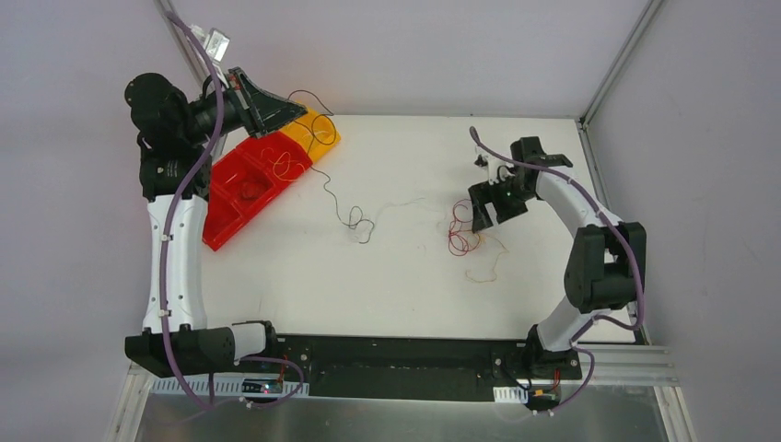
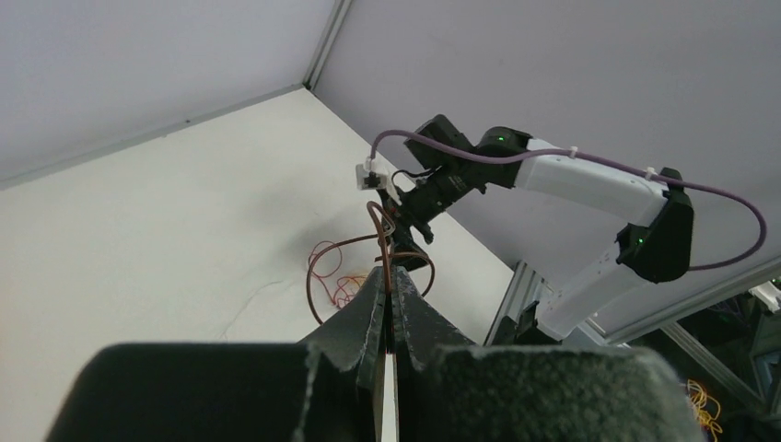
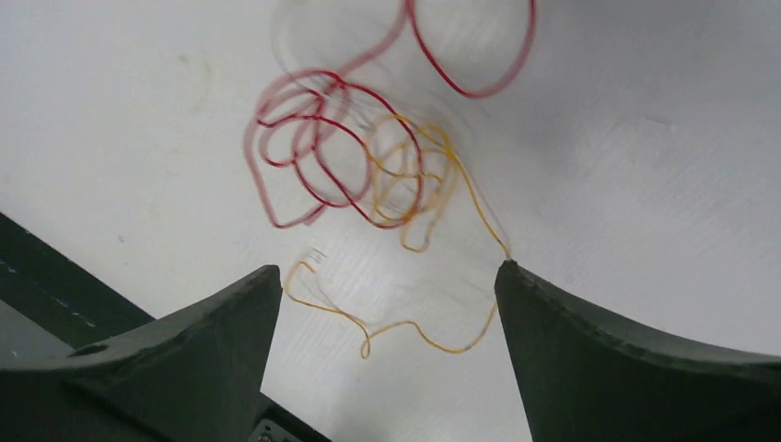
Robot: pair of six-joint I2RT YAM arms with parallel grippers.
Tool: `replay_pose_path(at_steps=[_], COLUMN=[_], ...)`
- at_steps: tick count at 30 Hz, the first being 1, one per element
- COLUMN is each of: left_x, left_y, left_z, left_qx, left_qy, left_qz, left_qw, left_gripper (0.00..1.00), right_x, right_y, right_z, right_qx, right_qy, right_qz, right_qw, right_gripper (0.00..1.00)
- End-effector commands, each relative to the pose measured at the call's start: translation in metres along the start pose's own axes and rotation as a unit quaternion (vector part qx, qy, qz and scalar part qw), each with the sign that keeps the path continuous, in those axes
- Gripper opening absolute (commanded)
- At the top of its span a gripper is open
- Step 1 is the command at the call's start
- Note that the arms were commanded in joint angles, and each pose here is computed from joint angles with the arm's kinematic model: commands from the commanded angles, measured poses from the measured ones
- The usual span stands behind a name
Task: Untangle the cables
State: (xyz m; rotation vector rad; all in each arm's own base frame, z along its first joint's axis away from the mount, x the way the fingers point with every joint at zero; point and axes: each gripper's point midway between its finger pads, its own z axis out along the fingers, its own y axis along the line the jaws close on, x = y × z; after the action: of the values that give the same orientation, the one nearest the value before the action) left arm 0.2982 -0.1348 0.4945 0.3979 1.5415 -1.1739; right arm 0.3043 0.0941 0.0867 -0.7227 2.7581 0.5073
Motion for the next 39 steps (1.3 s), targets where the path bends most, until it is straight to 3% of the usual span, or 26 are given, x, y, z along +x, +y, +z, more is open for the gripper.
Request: replay_pose_path(at_steps=[1, 6, 10, 18, 26, 30, 34, 39], left_x=[0.011, 0.022, 0.025, 0.03, 0.032, 0.036, 0.046, 0.052], left_y=[0.032, 0.055, 0.061, 0.064, 0.083, 0.088, 0.089, 0.093], left_z=[0.006, 0.011, 0.01, 0.0, -0.008, -0.014, -0.019, -0.02], left_qx=[-0.023, -0.042, -0.053, -0.046, -0.085, -0.1, -0.114, -0.118], left_qy=[0.014, 0.021, 0.023, 0.036, 0.02, 0.02, 0.021, 0.023], left_qz=[-0.054, -0.081, -0.078, -0.079, -0.077, -0.082, -0.071, -0.081], left_qw=[0.998, 0.996, 0.995, 0.995, 0.993, 0.991, 0.991, 0.989], left_gripper=[0.0, 0.0, 0.0, 0.0, 0.0, 0.0, 0.0, 0.0], right_x=[-0.073, -0.127, -0.164, -0.203, -0.159, -0.138, -0.139, -0.153], right_y=[0.078, 0.147, 0.185, 0.223, 0.231, 0.227, 0.226, 0.242], right_z=[-0.037, 0.002, 0.044, 0.119, 0.154, 0.16, 0.163, 0.136], right_qx=[-0.082, -0.149, -0.196, -0.223, -0.24, -0.237, -0.208, -0.222], right_qy=[-0.152, -0.192, -0.194, -0.162, -0.083, -0.062, -0.078, -0.114], right_qz=[-0.107, -0.159, -0.113, -0.07, -0.083, -0.083, -0.097, -0.117], right_qw=[0.979, 0.957, 0.955, 0.959, 0.964, 0.966, 0.97, 0.961], right_gripper=[0.92, 0.94, 0.89, 0.9, 0.77, 0.82, 0.9, 0.85])
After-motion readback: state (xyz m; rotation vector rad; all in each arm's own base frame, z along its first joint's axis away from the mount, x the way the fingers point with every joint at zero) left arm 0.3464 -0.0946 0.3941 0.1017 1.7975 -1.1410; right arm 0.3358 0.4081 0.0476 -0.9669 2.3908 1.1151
